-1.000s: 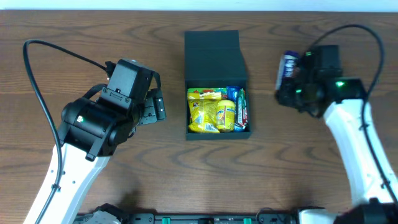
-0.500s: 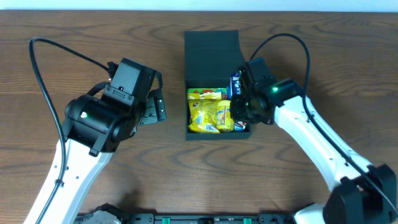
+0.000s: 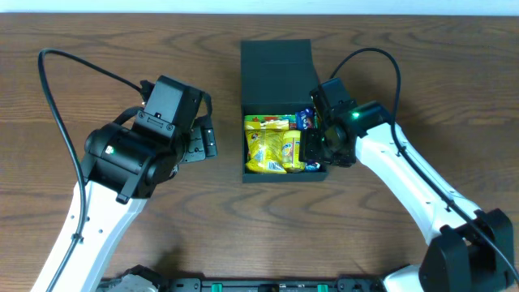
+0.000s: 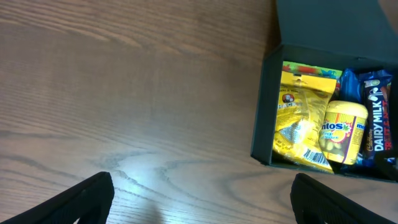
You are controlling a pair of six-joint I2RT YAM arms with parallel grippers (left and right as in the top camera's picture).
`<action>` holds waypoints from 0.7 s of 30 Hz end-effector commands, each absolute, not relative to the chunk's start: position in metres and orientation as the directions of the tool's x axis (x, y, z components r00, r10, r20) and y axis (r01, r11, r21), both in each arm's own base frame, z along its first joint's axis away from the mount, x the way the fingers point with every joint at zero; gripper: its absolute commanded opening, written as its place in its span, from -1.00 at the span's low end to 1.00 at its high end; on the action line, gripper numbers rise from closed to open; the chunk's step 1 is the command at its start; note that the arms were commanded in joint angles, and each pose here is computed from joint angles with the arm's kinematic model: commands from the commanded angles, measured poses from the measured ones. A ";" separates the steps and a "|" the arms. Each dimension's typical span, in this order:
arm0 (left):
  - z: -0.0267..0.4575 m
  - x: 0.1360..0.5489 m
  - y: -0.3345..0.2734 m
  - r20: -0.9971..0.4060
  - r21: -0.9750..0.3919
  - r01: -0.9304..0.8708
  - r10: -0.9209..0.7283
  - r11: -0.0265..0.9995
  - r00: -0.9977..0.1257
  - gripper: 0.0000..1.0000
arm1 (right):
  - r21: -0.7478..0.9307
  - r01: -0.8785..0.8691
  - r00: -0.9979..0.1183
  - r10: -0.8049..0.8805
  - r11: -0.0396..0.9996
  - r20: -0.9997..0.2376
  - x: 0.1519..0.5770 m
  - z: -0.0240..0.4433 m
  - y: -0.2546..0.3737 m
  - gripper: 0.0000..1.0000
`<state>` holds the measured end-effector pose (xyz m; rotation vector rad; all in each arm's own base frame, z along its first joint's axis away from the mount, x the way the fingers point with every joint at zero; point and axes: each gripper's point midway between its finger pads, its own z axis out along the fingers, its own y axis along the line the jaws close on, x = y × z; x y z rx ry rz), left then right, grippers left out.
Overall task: Pack container
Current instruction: 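Place the Dairy Milk bar into the box with right gripper, then push the box lid closed with both grippers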
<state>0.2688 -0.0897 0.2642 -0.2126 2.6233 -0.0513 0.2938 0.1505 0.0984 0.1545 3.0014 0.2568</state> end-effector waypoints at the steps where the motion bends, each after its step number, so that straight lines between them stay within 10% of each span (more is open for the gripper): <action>1: 0.264 0.272 -0.090 -0.489 -0.078 -0.141 -0.161 0.987 -0.857 0.83 | 0.167 0.079 -0.985 0.103 0.983 -0.139 0.296 0.103 0.145 0.18; 4: 0.268 0.279 -0.091 -0.516 -0.082 -0.145 -0.167 0.986 -0.840 0.48 | 0.175 0.111 -0.976 0.140 0.978 -0.164 0.303 0.110 0.134 -0.07; 7: 0.264 0.294 -0.090 -0.552 -0.068 -0.163 -0.173 0.984 -0.815 -0.38 | 0.180 0.176 -0.962 0.208 0.968 -0.178 0.314 0.113 0.113 -0.85; 9: 0.252 0.307 -0.097 -0.554 -0.073 -0.162 -0.175 0.984 -0.814 -0.88 | 0.180 0.221 -0.951 0.253 0.958 -0.178 0.321 0.111 0.099 -0.97; 21: 0.165 0.334 -0.129 -0.376 -0.040 -0.090 -0.098 0.995 -0.921 -0.89 | 0.184 0.298 -0.903 0.339 0.937 -0.265 0.355 0.105 0.056 -0.97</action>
